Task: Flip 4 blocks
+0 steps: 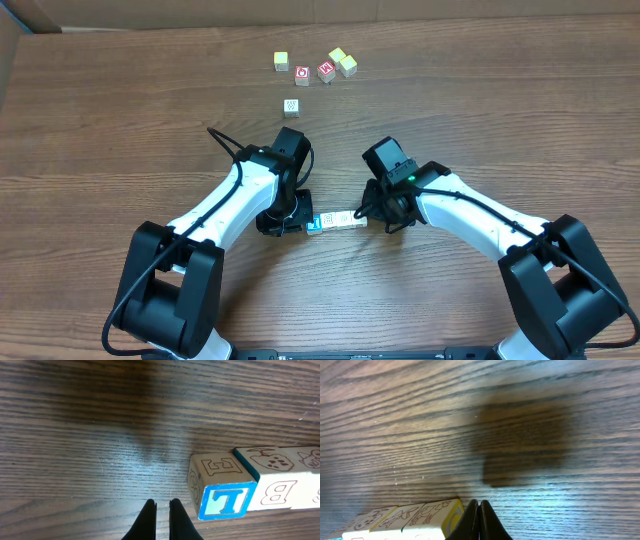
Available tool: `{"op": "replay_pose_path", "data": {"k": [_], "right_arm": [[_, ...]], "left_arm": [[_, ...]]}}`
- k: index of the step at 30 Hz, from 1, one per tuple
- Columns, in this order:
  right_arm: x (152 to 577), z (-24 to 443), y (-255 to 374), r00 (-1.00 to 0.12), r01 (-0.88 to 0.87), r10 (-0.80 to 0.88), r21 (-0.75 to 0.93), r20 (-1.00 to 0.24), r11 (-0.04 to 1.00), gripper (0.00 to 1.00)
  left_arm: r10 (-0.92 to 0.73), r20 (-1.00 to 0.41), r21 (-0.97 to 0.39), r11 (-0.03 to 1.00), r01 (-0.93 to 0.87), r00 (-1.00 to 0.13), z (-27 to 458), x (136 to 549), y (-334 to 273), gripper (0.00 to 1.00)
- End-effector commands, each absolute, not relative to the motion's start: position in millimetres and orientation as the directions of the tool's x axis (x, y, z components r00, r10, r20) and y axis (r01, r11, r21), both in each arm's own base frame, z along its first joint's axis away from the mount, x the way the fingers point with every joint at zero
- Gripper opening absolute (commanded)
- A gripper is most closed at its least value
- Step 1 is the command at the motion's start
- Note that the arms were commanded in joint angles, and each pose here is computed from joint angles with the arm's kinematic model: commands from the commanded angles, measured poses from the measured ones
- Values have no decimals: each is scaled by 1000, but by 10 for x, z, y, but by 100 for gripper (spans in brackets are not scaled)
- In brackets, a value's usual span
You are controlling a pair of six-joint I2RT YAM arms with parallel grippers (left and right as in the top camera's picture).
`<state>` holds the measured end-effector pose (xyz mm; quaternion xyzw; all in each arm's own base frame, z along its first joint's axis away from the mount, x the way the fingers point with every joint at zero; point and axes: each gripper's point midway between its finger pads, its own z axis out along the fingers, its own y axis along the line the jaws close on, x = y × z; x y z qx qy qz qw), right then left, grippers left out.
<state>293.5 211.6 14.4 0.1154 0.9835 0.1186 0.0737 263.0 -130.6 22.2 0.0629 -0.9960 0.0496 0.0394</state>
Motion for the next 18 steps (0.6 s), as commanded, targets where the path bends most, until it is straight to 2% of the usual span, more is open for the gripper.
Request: {"op": "replay_pose_path", "data": {"k": [1,18], "right_arm": [[2880,65,2113,-964,215,246,242,-102,946,4],[2865,75,2239,-964,224,257,307,-70,925,4]], "left_arm": [[-92,105,-84,991,-101,-990,139,2551,-1309,4],[-90,86,-94,991,-99,-992,124,2592,-1329,4]]}}
